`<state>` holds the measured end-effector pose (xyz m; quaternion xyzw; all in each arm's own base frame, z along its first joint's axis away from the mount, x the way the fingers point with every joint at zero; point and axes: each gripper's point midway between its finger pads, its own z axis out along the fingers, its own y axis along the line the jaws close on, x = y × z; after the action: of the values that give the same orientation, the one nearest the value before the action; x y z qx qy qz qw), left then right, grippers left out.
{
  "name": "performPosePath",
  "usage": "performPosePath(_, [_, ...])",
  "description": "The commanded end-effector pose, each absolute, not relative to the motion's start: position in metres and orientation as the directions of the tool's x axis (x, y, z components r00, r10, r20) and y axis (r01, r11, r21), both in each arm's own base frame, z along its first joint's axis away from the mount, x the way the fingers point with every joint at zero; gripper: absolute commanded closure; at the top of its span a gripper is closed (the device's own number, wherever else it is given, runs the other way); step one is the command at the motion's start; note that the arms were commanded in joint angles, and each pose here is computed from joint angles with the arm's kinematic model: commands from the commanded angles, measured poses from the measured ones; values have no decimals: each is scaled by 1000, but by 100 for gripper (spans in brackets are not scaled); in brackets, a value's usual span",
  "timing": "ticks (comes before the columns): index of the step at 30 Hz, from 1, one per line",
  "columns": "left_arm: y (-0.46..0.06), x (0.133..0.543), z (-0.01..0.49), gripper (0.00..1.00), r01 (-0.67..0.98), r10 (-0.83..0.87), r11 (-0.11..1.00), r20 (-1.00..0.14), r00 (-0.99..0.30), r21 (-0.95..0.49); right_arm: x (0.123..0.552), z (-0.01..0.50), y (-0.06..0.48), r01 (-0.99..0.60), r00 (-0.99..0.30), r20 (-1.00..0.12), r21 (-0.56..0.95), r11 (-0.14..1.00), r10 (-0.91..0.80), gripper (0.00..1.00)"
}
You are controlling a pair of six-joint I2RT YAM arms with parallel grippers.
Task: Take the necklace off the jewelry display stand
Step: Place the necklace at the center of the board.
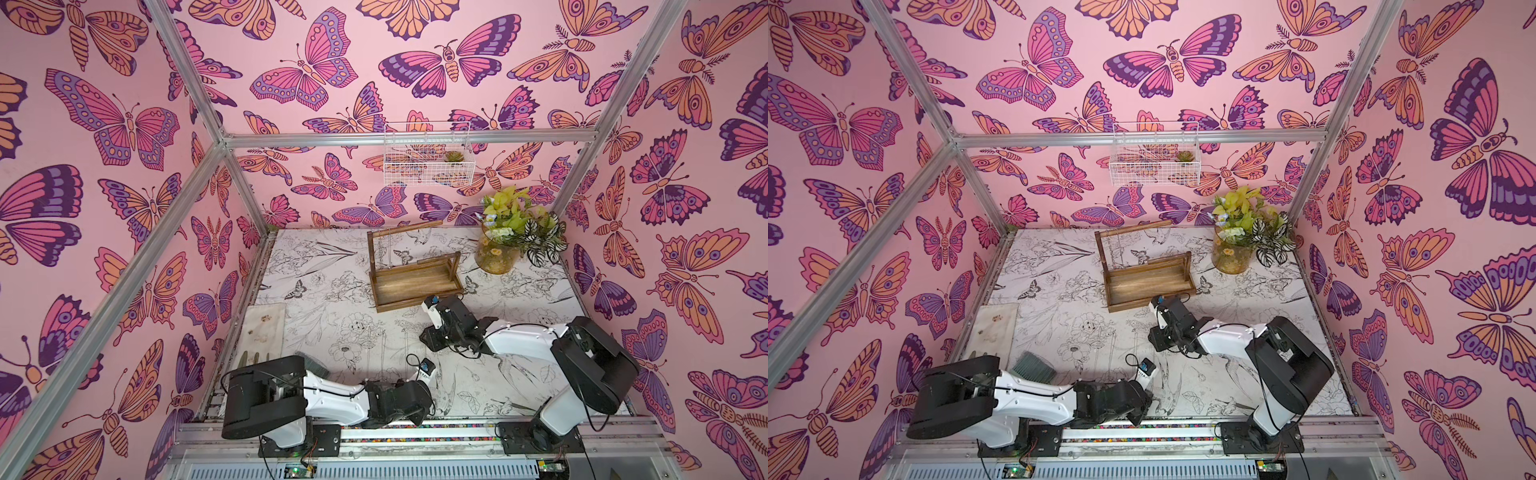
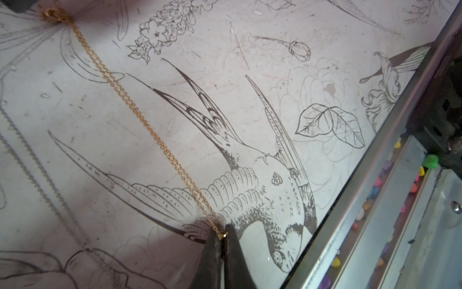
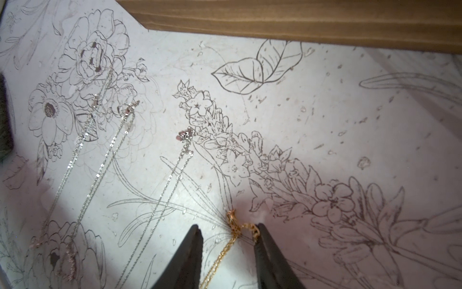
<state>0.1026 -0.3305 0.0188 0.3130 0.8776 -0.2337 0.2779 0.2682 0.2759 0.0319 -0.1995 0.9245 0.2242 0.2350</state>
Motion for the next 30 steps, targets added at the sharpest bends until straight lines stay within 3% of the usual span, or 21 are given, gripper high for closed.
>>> performPosePath(1, [-326, 102, 18, 93, 675, 421, 702, -632, -651, -227, 274, 38, 276, -480, -800, -538, 308, 822, -265, 58])
performPosePath(16, [-327, 96, 22, 62, 694, 435, 684, -637, -636, -225, 273, 40, 273, -478, -800, -541, 309, 822, -262, 47])
performPosePath(30, [-319, 97, 48, 34, 705, 432, 678, -664, -611, -208, 282, 53, 273, -475, -791, -558, 299, 828, -252, 22])
